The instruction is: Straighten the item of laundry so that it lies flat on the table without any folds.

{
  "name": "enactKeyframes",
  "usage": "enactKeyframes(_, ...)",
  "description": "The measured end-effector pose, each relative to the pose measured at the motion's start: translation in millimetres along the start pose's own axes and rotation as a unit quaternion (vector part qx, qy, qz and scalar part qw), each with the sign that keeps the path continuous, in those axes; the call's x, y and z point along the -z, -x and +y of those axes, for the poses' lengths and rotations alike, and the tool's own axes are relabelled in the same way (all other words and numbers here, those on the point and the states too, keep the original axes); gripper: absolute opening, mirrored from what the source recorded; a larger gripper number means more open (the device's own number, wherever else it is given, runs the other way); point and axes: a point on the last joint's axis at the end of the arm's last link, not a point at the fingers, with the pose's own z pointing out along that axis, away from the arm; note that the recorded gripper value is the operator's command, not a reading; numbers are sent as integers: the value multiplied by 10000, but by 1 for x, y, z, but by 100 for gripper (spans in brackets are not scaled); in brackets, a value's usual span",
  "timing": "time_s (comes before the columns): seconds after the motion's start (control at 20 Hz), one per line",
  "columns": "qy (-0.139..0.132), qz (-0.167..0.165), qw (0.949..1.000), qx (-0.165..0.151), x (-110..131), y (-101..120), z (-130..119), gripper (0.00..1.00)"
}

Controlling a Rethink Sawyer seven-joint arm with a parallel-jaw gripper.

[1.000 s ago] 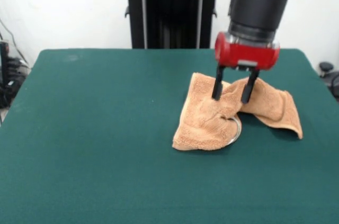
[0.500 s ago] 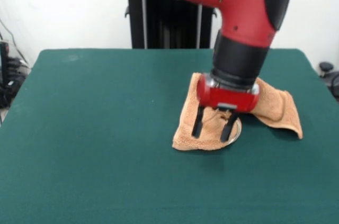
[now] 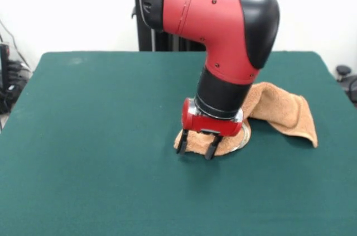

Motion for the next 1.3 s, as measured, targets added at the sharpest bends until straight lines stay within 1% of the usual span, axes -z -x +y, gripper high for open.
enactKeyframes(0.05,5,141,9999,5,0,2,-1,100)
enactKeyframes(0.2,29,345,9994,7,0,3,-2,100)
enactKeyframes(0.5,60,609,9981,-22,-1,-1,-6,100)
enactKeyframes(1.1,189,633,9977,-153,-2,0,-14,100)
enactKeyframes(1.3,255,646,9973,-223,6,-2,-19,100)
